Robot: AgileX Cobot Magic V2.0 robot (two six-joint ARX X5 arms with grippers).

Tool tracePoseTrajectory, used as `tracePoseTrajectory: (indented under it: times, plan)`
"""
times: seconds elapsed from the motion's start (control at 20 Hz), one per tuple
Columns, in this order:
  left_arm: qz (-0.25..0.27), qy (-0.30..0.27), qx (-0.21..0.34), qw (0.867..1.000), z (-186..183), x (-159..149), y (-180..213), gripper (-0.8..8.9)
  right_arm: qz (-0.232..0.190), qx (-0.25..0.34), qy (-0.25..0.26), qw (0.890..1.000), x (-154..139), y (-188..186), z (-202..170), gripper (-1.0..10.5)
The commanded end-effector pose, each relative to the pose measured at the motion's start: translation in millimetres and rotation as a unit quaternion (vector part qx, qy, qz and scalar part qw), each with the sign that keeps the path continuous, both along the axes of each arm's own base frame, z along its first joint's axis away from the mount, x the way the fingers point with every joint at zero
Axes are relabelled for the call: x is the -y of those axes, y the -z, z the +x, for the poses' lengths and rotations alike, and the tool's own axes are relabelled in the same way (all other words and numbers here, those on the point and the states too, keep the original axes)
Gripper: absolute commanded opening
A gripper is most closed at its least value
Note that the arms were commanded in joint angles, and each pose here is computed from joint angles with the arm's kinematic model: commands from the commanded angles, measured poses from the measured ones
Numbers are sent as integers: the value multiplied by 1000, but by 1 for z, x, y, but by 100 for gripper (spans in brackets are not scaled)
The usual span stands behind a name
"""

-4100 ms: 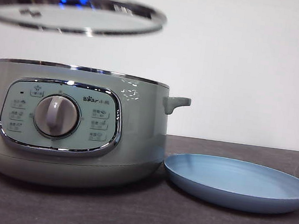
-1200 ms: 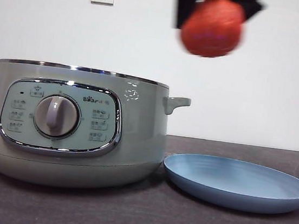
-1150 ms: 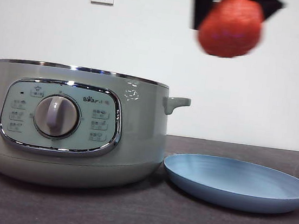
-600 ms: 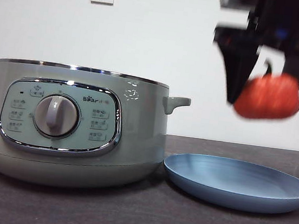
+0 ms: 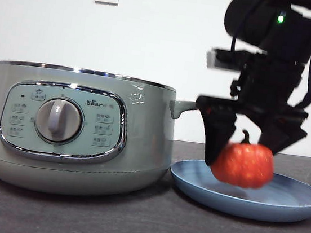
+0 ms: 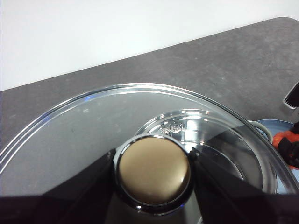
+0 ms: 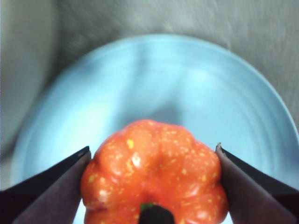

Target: Take the pumpkin out from the steamer,put the pumpkin in the blue plate,close the lid

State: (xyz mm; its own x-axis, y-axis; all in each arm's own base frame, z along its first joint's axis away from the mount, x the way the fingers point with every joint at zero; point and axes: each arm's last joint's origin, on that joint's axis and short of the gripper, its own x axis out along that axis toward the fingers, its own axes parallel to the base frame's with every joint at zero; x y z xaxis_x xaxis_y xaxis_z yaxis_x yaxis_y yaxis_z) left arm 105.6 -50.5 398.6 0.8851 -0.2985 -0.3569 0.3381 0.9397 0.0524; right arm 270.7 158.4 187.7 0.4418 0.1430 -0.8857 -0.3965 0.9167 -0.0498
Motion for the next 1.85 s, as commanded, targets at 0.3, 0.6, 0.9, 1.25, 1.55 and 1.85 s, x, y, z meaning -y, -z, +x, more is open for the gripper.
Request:
tracePoseTrajectory:
  times: [0.3, 0.6, 0.9, 1.25, 1.55, 1.85]
  plan:
    - [-18, -1, 36, 999, -2, -1, -9, -8, -12, -34, 34, 999, 13, 11, 3, 558]
    - [-17, 0, 34, 999, 1, 1, -8, -8, -12, -38, 37, 999, 14, 10, 2, 643]
    - [-7, 34, -14, 999, 32, 19, 3, -8, 6, -7, 36, 999, 20, -20, -10, 630]
    - [-3, 75, -65, 995, 90, 53, 29, -8, 71, 106, 36, 991, 41, -92, -47, 630]
    - [2, 95, -100, 990, 127, 75, 56, -8, 110, 175, 37, 978, 58, -129, -78, 630]
    - [11, 106, -120, 987, 144, 92, 76, -8, 121, 197, 38, 972, 64, -140, -90, 629]
